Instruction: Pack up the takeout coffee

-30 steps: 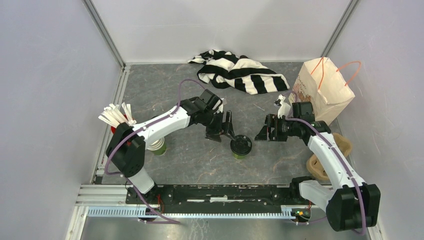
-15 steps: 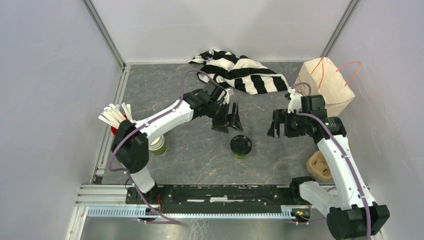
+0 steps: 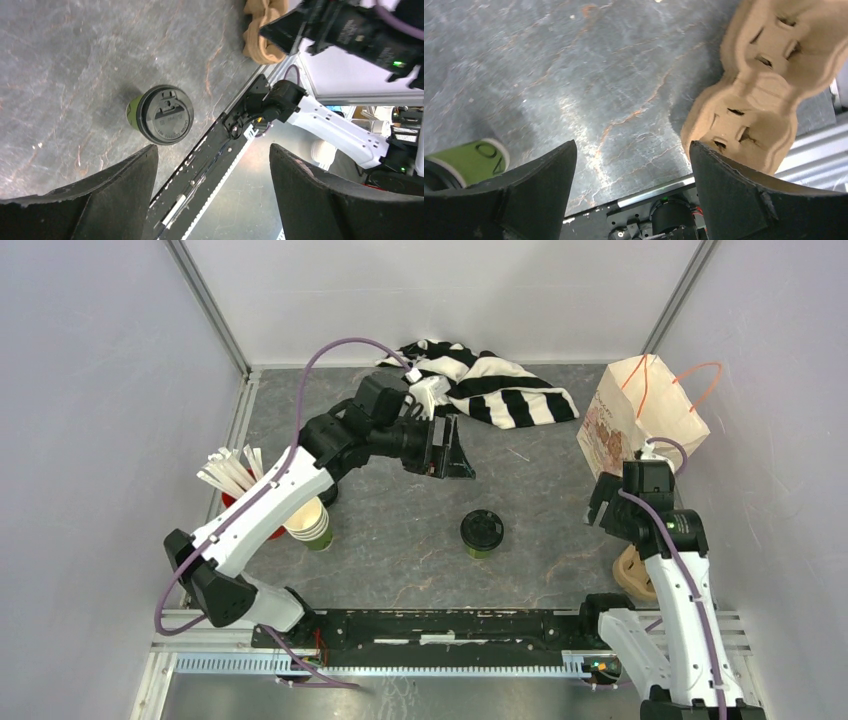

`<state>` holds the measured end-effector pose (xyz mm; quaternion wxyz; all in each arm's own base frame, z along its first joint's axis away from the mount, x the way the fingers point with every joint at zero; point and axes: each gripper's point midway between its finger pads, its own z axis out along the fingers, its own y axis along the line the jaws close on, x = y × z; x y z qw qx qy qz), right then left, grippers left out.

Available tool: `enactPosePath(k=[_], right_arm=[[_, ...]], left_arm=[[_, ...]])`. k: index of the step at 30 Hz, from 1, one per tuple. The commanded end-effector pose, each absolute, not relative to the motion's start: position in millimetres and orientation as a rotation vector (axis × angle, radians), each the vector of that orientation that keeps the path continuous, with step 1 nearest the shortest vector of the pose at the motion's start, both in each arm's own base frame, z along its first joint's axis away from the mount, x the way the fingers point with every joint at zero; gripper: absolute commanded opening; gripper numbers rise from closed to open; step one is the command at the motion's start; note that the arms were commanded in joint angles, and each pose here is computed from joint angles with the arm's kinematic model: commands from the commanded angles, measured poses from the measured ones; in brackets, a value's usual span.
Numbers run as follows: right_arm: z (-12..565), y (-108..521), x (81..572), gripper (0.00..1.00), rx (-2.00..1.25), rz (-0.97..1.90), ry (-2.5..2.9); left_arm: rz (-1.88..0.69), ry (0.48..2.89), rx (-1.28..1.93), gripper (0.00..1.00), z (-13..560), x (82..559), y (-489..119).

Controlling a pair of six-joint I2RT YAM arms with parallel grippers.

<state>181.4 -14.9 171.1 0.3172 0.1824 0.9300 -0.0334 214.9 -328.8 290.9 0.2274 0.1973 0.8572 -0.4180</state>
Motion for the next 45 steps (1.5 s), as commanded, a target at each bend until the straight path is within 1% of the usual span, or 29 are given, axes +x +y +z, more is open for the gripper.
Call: enactPosePath(k=[1,2,3,8,11,14,26,37,45], right_arm=[[161,-43,178,0.85,0.701,-0.228,2.366],[158,-46,178,0.82,0.73,-0.231,2.353],[152,-48,177,0.81,0.751,-0.236,2.359],[122,-66,171,0.78,0.854,-0.261,2.38],[110,-80,166,0.75,0.9,-0.279,2.4],[99,-91,158,0.7,0.936,-0.289,2.435],[87,-95,161,0.56,0.901,-0.247,2.458],[86,-97,159,0.38,0.894,-0.269,2.483],[92,-99,161,0.37,0.88,-0.274,2.484]], left_arm=[[-1.159,2.211,0.67,0.88,330,210,-321],[-1.143,2.204,0.691,0.88,331,209,-319],[-1.121,2.201,0.702,0.89,331,209,-316],[-1.078,2.203,0.735,0.89,320,201,-308],[-1.009,2.207,0.769,0.9,312,197,-303],[-0.995,2.212,0.794,0.91,306,191,-303],[-0.966,2.212,0.824,0.92,298,186,-299],[-0.92,2.22,0.855,0.92,290,185,-299],[-0.917,2.214,0.873,0.93,289,190,-306]])
